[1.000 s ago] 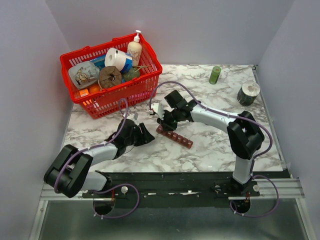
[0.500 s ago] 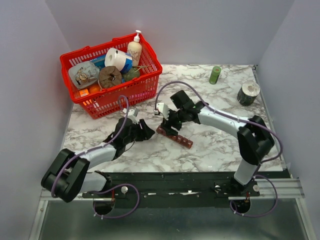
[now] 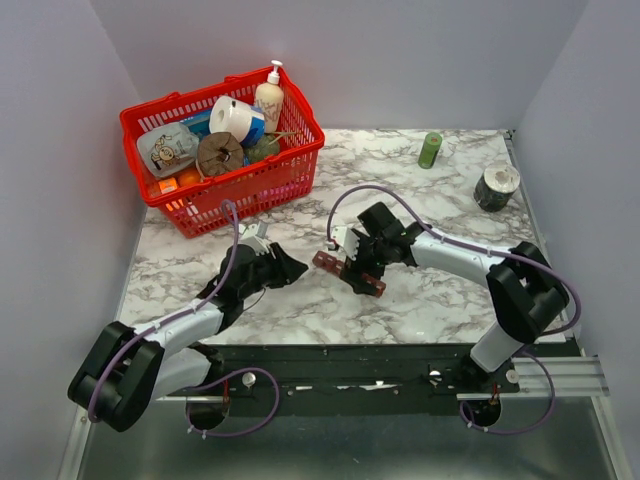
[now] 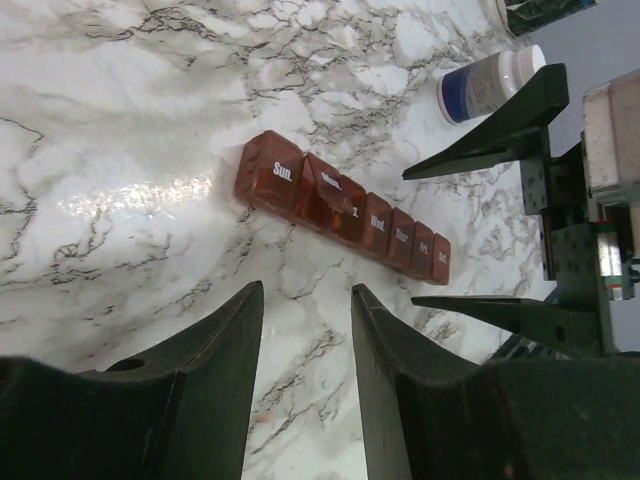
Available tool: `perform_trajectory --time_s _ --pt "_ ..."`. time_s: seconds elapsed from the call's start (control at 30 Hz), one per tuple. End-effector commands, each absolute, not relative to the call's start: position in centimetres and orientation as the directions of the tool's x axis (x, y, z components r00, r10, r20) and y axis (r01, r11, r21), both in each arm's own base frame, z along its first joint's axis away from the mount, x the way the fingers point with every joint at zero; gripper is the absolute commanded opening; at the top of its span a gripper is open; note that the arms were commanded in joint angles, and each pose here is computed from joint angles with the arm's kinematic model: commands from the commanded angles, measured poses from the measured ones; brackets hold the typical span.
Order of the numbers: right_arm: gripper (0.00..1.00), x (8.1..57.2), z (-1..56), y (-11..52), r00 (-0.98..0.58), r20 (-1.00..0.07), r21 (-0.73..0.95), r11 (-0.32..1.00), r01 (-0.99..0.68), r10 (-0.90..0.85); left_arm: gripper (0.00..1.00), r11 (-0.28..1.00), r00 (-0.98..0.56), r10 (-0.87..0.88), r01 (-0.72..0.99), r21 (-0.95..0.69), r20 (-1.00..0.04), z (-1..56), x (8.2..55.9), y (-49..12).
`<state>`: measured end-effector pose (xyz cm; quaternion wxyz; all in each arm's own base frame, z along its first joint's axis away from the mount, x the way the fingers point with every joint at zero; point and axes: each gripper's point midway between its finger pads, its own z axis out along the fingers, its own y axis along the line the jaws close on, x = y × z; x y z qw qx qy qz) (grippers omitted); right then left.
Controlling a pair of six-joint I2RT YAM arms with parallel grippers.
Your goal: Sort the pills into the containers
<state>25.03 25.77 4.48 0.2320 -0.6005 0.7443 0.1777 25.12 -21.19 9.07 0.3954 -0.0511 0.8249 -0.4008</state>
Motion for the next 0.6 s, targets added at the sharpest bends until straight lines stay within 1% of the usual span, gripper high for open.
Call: perform_trajectory --time_s 0.0,0.07,0.1,0.13,0.2,0.23,0.3,0.33,0.4,0.5,0.57 --pt "0.99 25.6 3.4 25.9 -0.184 -0.539 -0.041 0.244 -0.969 -0.822 0.48 0.570 -0.691 -0.474 0.232 -0.788 -0.546 11.4 25.3 -22.8" --pt "0.97 25.6 2.9 25.8 -0.193 -0.527 -0.037 0.249 -0.968 -0.827 0.45 0.547 -0.687 -0.495 0.229 -0.805 -0.531 11.8 25.5 -23.1" --pt "0.95 25.5 2.4 25.7 -0.197 -0.517 -0.033 0.249 -0.968 -0.833 0.43 0.533 -0.697 -0.511 0.201 -0.822 -0.503 11.6 25.5 -23.2" --pt "0.92 25.5 2.3 25.7 -0.199 -0.513 -0.033 0.250 -0.968 -0.835 0.39 0.515 -0.693 -0.527 0.200 -0.833 -0.492 11.9 25.6 -23.5" --pt "0.88 25.5 2.0 25.8 -0.204 -0.506 -0.028 0.253 -0.967 -0.838 0.34 0.505 -0.708 -0.534 0.173 -0.846 -0.463 11.3 25.6 -23.9" --pt "0.84 25.5 1.9 25.7 -0.208 -0.501 -0.027 0.255 -0.967 -0.840 0.33 0.482 -0.712 -0.548 0.161 -0.861 -0.439 11.5 25.7 -24.3" --pt "0.80 25.5 1.9 25.7 -0.208 -0.499 -0.027 0.256 -0.966 -0.841 0.27 0.470 -0.731 -0.546 0.136 -0.872 -0.408 10.9 25.5 -24.9" --pt "0.76 25.4 1.8 25.7 -0.209 -0.499 -0.023 0.254 -0.967 -0.841 0.27 0.446 -0.738 -0.551 0.135 -0.885 -0.390 11.1 25.4 -25.5" --pt "0.72 25.4 1.9 25.7 -0.209 -0.500 -0.021 0.253 -0.967 -0.840 0.19 0.444 -0.761 -0.537 0.113 -0.889 -0.365 10.3 25.3 -26.2" --pt "0.68 25.3 1.9 25.8 -0.214 -0.498 -0.013 0.254 -0.967 -0.841 0.12 0.445 -0.789 -0.519 0.078 -0.892 -0.328 9.1 25.0 -27.3" --pt "0.67 25.3 1.9 25.8 -0.217 -0.498 -0.010 0.256 -0.967 -0.839 0.09 0.451 -0.803 -0.510 0.057 -0.891 -0.309 8.5 24.8 -27.8"
